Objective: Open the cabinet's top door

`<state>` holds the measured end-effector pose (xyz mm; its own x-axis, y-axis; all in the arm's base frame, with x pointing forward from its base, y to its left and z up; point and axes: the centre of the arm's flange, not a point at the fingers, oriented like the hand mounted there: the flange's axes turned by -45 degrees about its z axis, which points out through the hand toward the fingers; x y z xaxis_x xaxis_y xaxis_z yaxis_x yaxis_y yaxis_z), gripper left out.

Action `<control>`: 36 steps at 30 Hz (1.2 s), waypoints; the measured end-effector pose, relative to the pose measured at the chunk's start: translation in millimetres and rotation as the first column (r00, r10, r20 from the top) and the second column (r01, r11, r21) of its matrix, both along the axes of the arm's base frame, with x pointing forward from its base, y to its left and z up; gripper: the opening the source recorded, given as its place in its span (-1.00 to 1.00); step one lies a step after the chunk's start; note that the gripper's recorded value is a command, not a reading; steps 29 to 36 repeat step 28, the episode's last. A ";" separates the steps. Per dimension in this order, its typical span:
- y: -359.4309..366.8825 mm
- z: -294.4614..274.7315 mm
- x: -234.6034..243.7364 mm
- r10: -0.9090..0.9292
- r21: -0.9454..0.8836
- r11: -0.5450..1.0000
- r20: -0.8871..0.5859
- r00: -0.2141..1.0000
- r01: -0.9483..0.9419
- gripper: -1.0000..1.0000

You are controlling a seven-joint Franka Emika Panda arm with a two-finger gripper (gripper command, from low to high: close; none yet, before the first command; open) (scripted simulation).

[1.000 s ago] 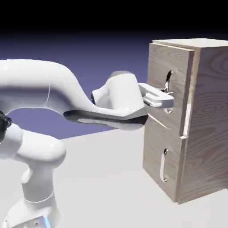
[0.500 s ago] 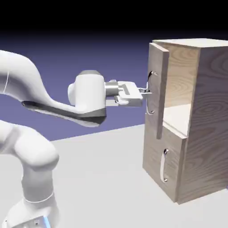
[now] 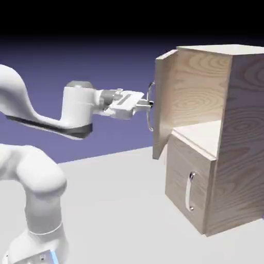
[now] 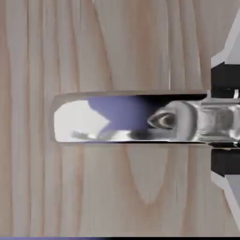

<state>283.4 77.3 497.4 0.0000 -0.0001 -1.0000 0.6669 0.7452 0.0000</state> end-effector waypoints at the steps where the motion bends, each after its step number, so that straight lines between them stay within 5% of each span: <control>1: 6.7 0.0 -1.7 -0.026 0.000 1.000 0.000 1.000 0.026 -1.00; 22: 162.8 0.1 10.1 -0.594 0.001 0.805 0.000 0.805 0.594 -1.00; 36: 192.6 0.1 23.7 -0.689 0.001 0.725 0.000 0.725 0.689 -1.00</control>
